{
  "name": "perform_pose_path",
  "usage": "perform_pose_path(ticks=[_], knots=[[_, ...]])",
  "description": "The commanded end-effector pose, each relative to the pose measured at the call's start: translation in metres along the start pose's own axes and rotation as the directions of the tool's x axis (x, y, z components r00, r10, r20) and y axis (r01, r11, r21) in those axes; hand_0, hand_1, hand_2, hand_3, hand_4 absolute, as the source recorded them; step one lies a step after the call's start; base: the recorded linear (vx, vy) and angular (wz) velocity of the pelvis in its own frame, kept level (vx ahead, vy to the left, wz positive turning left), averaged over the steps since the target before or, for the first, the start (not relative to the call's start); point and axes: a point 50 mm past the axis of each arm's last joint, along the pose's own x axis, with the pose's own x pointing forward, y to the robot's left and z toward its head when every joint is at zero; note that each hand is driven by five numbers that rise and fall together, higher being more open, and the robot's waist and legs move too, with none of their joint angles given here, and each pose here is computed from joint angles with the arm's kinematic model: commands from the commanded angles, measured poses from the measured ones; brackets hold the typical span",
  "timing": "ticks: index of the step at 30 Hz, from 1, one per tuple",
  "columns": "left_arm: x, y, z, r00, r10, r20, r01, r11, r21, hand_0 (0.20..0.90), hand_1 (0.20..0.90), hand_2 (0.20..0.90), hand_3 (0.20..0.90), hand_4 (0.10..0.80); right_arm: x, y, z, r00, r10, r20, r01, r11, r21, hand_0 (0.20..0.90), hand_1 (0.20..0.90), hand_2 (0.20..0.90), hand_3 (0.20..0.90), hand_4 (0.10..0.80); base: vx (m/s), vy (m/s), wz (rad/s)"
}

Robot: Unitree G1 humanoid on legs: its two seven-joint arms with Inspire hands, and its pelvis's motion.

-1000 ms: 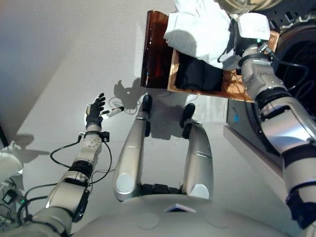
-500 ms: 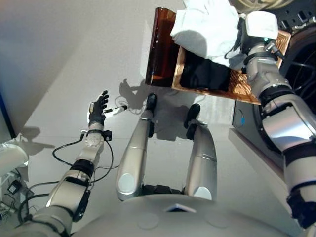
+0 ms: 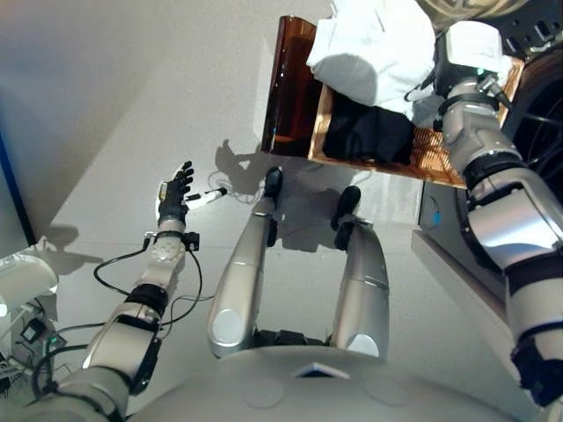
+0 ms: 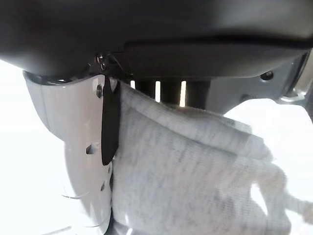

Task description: Pick up the clothes and place them into the washing machine

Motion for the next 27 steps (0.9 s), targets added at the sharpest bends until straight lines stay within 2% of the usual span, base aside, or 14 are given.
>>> perform_pose_path(ticks=[1,7,10,11,15,17,20,21,22,23,24,25,26,27], knots=[[0.000,0.019,0.004,0.996,0.075,0.047,-0.076,0.997,0.021,0.900,0.900,0.900,0.900,0.800,0.011,-0.033,0.018,0.984,-0.176,0.018,0.170,0.969,0.180,0.200,0.200,0.200,0.200,0.300,-0.003,0.022,-0.04],[0.002,0.026,0.003,0.994,0.105,0.038,-0.106,0.994,0.020,0.900,0.900,0.900,0.900,0.800,0.013,-0.048,0.027,0.970,-0.241,-0.002,0.222,0.891,0.396,0.200,0.200,0.200,0.200,0.300,-0.054,0.028,-0.12],[0.001,0.032,-0.001,0.992,0.122,0.021,-0.122,0.992,0.024,0.900,0.900,0.900,0.900,0.800,0.008,-0.045,0.033,0.968,-0.250,-0.038,0.218,0.748,0.627,0.200,0.200,0.200,0.200,0.300,-0.017,0.031,-0.12],[0.001,0.032,-0.001,0.992,0.122,0.021,-0.122,0.992,0.024,0.900,0.900,0.900,0.900,0.800,0.008,-0.045,0.033,0.968,-0.249,-0.039,0.218,0.748,0.627,0.200,0.200,0.200,0.200,0.300,-0.021,0.021,-0.12],[-0.002,0.037,-0.003,0.991,0.134,0.019,-0.135,0.991,0.023,0.900,0.900,0.900,0.900,0.800,-0.007,-0.019,0.034,0.976,-0.203,-0.074,0.177,0.560,0.810,0.200,0.200,0.200,0.200,0.300,-0.024,0.004,-0.14],[-0.001,0.039,-0.003,0.991,0.136,0.018,-0.137,0.990,0.031,0.900,0.900,0.900,0.900,0.800,-0.011,-0.015,0.033,0.978,-0.199,-0.068,0.169,0.552,0.817,0.200,0.200,0.200,0.200,0.300,-0.022,0.001,-0.08],[-0.003,0.039,-0.006,0.990,0.143,0.014,-0.143,0.989,0.037,0.900,0.900,0.900,0.900,0.800,-0.025,0.004,0.033,0.982,-0.170,-0.080,0.150,0.452,0.879,0.200,0.200,0.200,0.200,0.300,-0.029,-0.007,-0.07],[-0.003,0.039,-0.006,0.990,0.142,0.014,-0.143,0.989,0.037,0.900,0.900,0.900,0.900,0.800,-0.025,0.004,0.033,0.982,-0.170,-0.080,0.150,0.452,0.879,0.200,0.200,0.200,0.200,0.300,-0.024,-0.017,-0.09],[-0.004,0.038,-0.008,0.989,0.147,0.003,-0.147,0.988,0.044,0.900,0.900,0.900,0.900,0.800,-0.035,0.015,0.035,0.983,-0.156,-0.094,0.144,0.351,0.925,0.200,0.200,0.200,0.200,0.300,-0.015,-0.008,-0.07],[-0.004,0.038,-0.008,0.989,0.147,0.003,-0.147,0.988,0.044,0.900,0.900,0.900,0.900,0.800,-0.036,0.015,0.035,0.983,-0.155,-0.094,0.144,0.351,0.925,0.200,0.200,0.200,0.200,0.300,-0.025,-0.010,-0.09],[-0.006,0.035,-0.012,0.989,0.148,-0.005,-0.147,0.988,0.042,0.900,0.900,0.900,0.900,0.800,-0.050,0.027,0.036,0.984,-0.139,-0.116,0.143,0.203,0.969,0.200,0.200,0.200,0.200,0.300,-0.017,-0.002,-0.11],[-0.008,0.033,-0.012,0.990,0.143,-0.001,-0.143,0.989,0.042,0.900,0.900,0.900,0.900,0.800,-0.057,0.030,0.035,0.982,-0.142,-0.128,0.148,0.143,0.979,0.200,0.200,0.200,0.200,0.300,-0.020,-0.006,-0.10],[-0.009,0.029,-0.014,0.991,0.132,-0.001,-0.132,0.991,0.036,0.900,0.900,0.900,0.900,0.800,-0.065,0.038,0.035,0.981,-0.117,-0.154,0.157,0.022,0.987,0.200,0.200,0.200,0.200,0.300,-0.009,-0.004,-0.09],[-0.010,0.029,-0.014,0.991,0.131,-0.002,-0.131,0.991,0.036,0.900,0.900,0.900,0.900,0.800,-0.065,0.038,0.035,0.981,-0.116,-0.154,0.158,0.022,0.987,0.200,0.200,0.200,0.200,0.300,-0.001,-0.008,-0.06]])
